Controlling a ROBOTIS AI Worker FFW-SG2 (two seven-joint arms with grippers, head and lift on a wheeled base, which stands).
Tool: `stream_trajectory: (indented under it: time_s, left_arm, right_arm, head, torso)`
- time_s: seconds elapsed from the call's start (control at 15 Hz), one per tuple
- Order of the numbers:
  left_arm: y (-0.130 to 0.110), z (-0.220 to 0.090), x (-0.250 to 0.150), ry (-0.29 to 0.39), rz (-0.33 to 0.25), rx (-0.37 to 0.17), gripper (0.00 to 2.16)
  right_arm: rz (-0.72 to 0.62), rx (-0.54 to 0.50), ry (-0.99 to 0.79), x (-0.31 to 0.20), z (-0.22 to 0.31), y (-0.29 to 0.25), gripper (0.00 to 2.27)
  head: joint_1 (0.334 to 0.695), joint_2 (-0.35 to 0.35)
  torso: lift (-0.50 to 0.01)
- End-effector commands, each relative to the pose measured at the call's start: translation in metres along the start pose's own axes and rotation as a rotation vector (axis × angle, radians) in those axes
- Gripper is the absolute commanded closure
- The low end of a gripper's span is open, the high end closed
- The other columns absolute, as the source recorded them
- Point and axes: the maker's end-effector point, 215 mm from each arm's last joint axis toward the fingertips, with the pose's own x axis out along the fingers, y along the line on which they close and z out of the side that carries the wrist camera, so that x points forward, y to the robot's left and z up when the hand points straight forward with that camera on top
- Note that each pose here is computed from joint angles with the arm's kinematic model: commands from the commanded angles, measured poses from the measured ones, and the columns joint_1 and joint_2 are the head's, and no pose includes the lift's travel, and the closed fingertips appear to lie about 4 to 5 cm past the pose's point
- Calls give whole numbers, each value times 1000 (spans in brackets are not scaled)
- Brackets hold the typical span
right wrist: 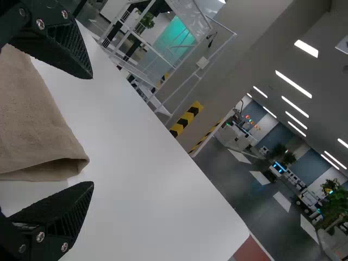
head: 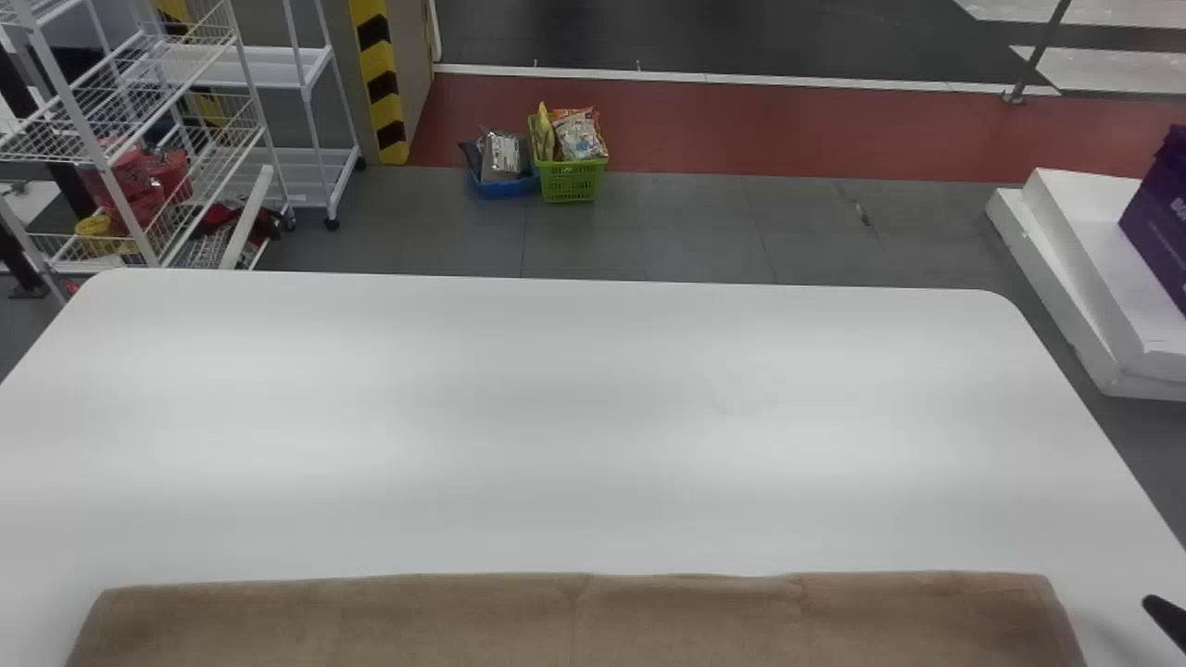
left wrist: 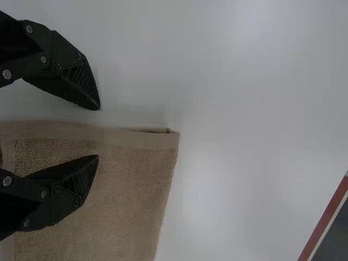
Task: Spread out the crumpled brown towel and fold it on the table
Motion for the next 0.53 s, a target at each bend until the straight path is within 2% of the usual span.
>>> stream_trajectory:
  time_s: [0.0, 0.13, 0.47]
  left_arm:
    - [-6, 1, -1, -4, -14, 2, 1085]
    - [-11, 2, -5, -5, -20, -9, 1642]
    - [-26, 5, -13, -11, -44, -32, 1717]
  right_arm:
    - [1, 3, -3, 1, 0, 1, 130]
    - [0, 4, -5, 0, 0, 0, 130]
    - [-5, 33, -15, -4, -4, -6, 130]
  head:
    - [695, -60]
    - [695, -69]
    - [695, -98]
  torso:
    - [-127]
    - [-127]
    - [-127]
